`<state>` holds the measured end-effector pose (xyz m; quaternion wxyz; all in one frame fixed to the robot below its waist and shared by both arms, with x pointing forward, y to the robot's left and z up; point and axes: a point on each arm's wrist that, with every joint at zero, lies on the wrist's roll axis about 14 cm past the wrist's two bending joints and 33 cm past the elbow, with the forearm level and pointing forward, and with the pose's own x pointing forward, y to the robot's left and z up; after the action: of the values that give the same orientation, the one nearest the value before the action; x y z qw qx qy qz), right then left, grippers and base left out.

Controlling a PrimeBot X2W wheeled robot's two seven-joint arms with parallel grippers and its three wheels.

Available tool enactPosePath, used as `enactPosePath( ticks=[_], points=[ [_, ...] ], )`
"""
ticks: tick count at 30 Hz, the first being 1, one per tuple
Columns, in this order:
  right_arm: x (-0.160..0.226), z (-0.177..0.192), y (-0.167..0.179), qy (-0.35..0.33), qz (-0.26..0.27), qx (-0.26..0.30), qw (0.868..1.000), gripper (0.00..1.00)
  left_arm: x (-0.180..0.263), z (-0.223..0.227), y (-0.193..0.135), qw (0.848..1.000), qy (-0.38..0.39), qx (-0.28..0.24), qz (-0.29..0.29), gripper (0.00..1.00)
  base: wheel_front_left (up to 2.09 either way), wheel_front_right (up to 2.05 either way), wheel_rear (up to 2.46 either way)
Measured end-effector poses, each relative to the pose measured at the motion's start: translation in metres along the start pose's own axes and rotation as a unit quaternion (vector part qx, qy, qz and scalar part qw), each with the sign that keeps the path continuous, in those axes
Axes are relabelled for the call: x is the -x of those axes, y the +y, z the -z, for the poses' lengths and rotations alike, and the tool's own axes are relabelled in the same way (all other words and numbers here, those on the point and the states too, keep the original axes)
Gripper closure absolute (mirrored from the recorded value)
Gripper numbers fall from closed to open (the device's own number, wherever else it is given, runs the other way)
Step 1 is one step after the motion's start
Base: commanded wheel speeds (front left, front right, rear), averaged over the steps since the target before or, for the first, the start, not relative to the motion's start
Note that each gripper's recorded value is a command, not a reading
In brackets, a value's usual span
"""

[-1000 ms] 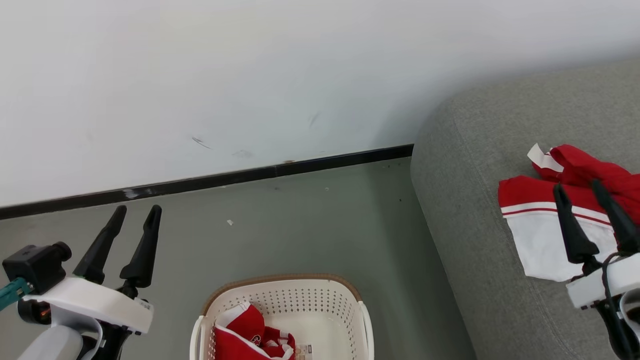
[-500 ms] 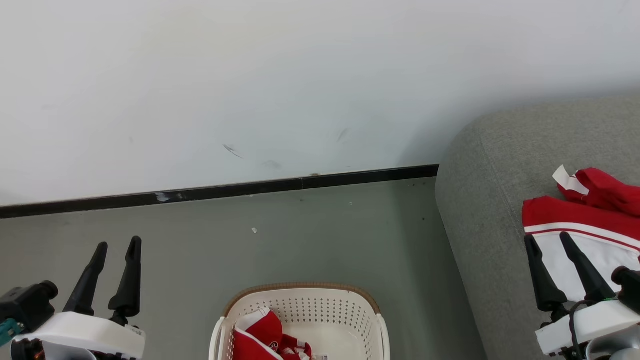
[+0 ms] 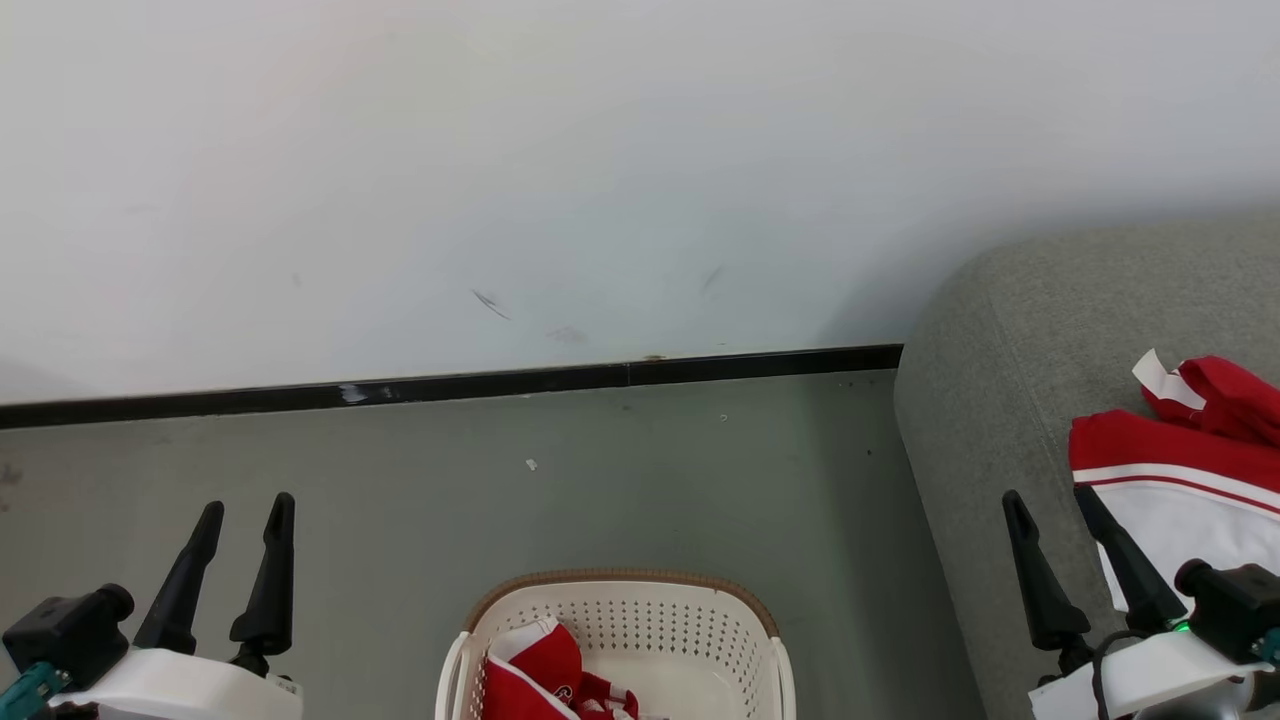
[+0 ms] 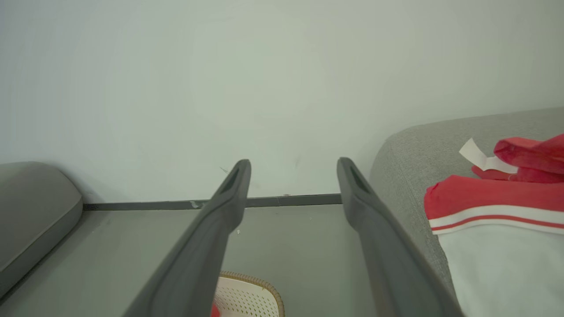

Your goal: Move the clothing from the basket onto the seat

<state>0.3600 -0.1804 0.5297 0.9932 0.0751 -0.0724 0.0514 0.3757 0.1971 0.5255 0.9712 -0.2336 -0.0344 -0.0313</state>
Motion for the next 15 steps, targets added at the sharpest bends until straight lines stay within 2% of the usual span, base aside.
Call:
enactPosePath(
  ticks=[15],
  points=[
    [-0.0005,-0.0056,0.0067,-0.01,-0.005,0.004,1.0,0.0,0.0024,0.0063,-0.0046,0.999,0.003,-0.033,0.016,0.0,0.0,0.0,0.0]
  ],
)
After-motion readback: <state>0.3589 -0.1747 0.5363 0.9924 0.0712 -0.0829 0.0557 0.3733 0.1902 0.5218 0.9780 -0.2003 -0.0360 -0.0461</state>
